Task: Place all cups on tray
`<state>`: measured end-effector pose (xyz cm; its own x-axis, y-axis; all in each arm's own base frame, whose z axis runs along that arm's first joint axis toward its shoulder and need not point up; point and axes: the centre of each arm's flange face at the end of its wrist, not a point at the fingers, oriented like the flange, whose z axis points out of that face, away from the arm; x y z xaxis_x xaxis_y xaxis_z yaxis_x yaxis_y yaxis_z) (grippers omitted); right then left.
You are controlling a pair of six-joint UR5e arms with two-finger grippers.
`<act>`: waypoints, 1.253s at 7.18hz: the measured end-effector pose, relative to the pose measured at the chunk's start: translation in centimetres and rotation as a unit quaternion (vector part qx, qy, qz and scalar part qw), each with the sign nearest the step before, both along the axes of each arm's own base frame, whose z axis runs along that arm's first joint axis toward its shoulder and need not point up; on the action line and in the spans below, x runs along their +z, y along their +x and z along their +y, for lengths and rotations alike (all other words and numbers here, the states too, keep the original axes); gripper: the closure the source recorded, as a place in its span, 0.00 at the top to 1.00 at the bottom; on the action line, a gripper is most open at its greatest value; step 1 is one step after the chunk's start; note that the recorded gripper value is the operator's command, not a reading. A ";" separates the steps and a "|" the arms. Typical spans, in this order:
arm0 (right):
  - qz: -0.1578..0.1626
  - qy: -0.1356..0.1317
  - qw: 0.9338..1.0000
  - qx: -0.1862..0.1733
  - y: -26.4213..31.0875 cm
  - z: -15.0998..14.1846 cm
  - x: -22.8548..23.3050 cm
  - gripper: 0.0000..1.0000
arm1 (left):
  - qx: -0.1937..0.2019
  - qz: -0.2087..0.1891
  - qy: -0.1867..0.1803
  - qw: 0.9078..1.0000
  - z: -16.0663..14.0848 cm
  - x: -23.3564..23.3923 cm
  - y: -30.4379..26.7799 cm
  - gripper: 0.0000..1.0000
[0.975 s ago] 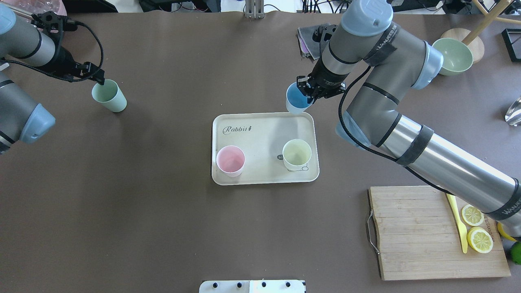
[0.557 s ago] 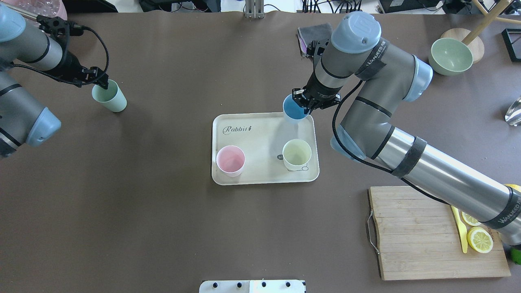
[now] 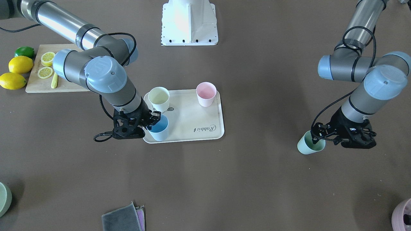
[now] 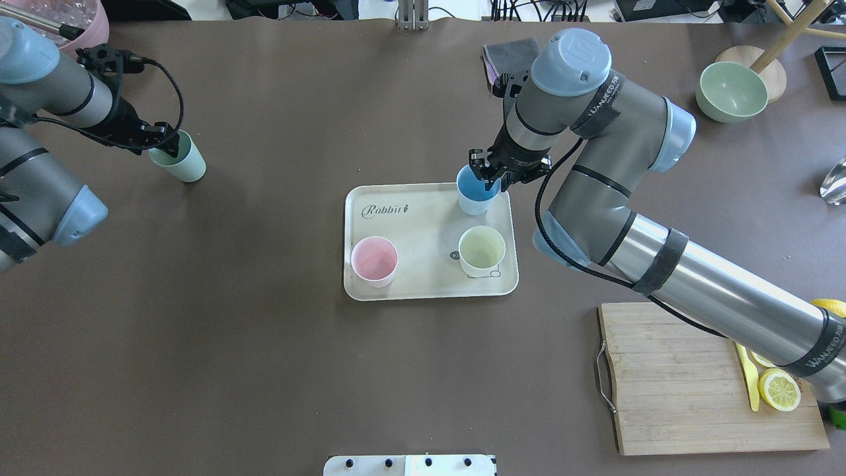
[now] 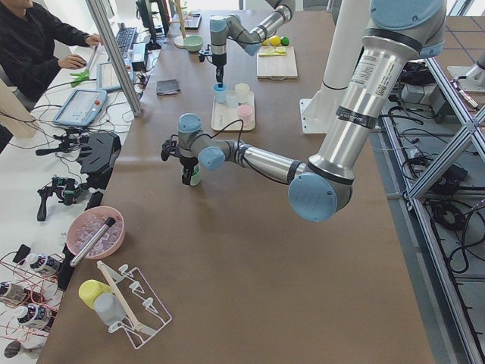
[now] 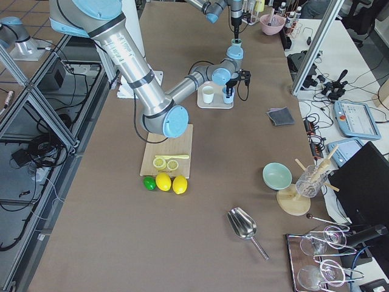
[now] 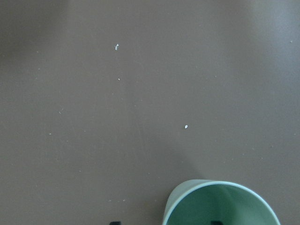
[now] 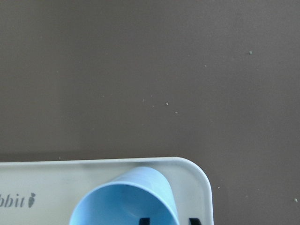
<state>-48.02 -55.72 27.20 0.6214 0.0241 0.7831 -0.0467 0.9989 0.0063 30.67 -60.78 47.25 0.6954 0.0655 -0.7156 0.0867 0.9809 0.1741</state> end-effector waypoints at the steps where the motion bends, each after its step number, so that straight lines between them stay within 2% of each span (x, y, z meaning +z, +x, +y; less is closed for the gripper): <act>1: -0.001 0.001 1.000 0.005 0.7 -0.5 -0.1 1.00 | -0.002 0.001 -0.002 1.000 0.3 -0.5 1.3 0.00; 4: -0.004 -0.006 1.000 0.020 3.9 -2.7 -0.9 1.00 | -0.007 0.005 -0.002 1.000 -0.3 -2.8 2.3 0.00; 7: 0.006 -0.013 1.000 0.021 8.5 -5.0 0.2 1.00 | -0.026 0.028 -0.027 0.999 -2.4 -11.4 2.9 0.00; 9: 0.021 -0.003 1.000 0.016 11.6 -6.2 3.0 1.00 | -0.041 0.062 -0.058 0.996 -0.7 -17.4 7.8 0.00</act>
<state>-36.46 -61.94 30.24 0.6528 0.0490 0.7559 -0.0791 0.9969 0.0038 38.48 -61.50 29.84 0.6004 -0.0752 -0.7962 0.1804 0.9826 0.0433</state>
